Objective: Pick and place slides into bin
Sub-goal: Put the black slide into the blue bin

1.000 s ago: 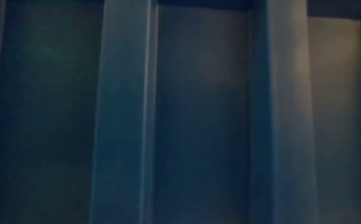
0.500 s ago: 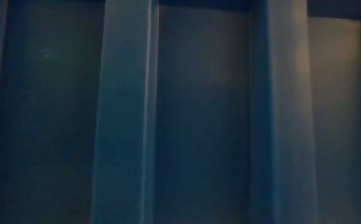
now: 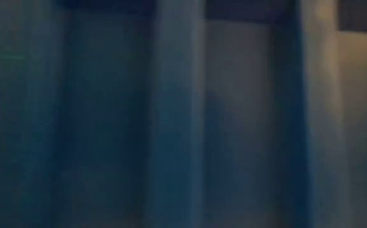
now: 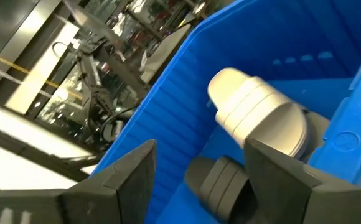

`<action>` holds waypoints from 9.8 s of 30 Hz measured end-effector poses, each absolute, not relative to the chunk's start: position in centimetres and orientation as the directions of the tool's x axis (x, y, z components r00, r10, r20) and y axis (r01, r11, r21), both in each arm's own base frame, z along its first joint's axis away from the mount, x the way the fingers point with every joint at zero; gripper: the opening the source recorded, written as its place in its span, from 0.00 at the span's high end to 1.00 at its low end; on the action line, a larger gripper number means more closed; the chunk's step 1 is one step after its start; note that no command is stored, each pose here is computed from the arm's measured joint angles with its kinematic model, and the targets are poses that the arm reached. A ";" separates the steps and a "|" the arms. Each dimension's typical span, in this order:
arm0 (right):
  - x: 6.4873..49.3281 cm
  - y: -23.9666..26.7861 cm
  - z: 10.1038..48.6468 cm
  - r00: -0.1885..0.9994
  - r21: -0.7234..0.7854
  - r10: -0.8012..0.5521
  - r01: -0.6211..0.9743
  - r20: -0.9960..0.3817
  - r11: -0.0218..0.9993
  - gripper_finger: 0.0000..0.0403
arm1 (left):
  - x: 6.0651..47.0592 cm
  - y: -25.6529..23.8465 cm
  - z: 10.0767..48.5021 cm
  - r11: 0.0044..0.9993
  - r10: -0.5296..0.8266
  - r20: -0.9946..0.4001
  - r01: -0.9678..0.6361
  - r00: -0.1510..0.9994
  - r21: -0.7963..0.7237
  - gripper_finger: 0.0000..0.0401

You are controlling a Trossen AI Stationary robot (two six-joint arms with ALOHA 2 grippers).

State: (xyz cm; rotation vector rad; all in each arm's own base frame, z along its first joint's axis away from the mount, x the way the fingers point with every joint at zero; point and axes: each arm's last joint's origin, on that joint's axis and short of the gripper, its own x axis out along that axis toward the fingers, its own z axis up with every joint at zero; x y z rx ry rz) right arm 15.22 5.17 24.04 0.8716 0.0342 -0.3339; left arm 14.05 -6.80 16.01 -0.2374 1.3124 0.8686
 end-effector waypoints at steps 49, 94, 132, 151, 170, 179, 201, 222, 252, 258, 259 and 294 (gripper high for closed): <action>15.1 4.8 24.1 0.909 0.798 -0.391 0.343 -0.147 0.495 0.45 | 15.3 -5.0 16.8 0.545 0.422 -0.906 -0.787 -0.041 0.290 0.68; 15.5 4.8 23.8 0.858 0.815 -0.494 0.382 -0.138 0.436 0.47 | 16.6 -6.1 13.9 0.565 0.092 -0.979 -0.819 0.180 -0.097 0.96; 15.5 4.8 23.6 0.861 0.729 -0.486 0.428 -0.150 0.534 0.49 | 17.6 -15.8 17.0 0.351 -0.518 -0.765 -0.720 0.382 -0.598 0.98; 15.5 4.8 23.3 0.857 0.704 -0.488 0.449 -0.165 0.550 0.49 | 12.2 -6.4 23.0 0.418 -0.060 -0.898 -0.806 0.435 -0.419 0.49; 15.8 5.1 23.2 0.862 0.690 -0.479 0.449 -0.167 0.567 0.49 | 12.5 -1.6 18.5 0.334 -0.169 -0.938 -0.878 0.303 -0.344 0.41; 15.8 5.1 23.2 0.866 0.691 -0.471 0.444 -0.168 0.571 0.49 | 12.2 -1.5 16.0 0.374 -0.202 -0.928 -0.851 0.314 -0.369 0.40; 15.8 5.1 23.2 0.865 0.675 -0.472 0.450 -0.168 0.585 0.49 | 12.8 -2.2 15.5 0.438 -0.435 -0.826 -0.717 0.359 -0.542 0.90; 15.8 5.1 23.2 0.861 0.666 -0.480 0.457 -0.167 0.589 0.50 | 12.0 -2.1 24.8 0.506 -0.427 -0.803 -0.626 0.416 -0.593 1.00; 16.3 6.1 26.0 0.987 0.981 -0.153 -0.007 0.038 0.196 0.51 | 6.4 -1.8 40.4 0.538 -0.507 -0.641 -0.369 0.576 -0.757 1.00; 16.4 6.4 28.7 0.990 0.979 -0.084 -0.098 0.115 0.180 0.51 | 6.2 -1.7 42.1 0.563 -0.474 -0.616 -0.322 0.629 -0.761 1.00; 16.4 6.5 29.2 0.991 0.978 -0.060 -0.110 0.122 0.177 0.51 | 6.3 -1.7 42.3 0.563 -0.475 -0.612 -0.316 0.632 -0.764 1.00; 30.1 7.6 39.5 0.901 0.875 0.298 0.156 -0.316 0.458 0.40 | 18.7 -3.3 42.4 0.633 -0.661 -0.462 0.109 0.592 -0.766 1.00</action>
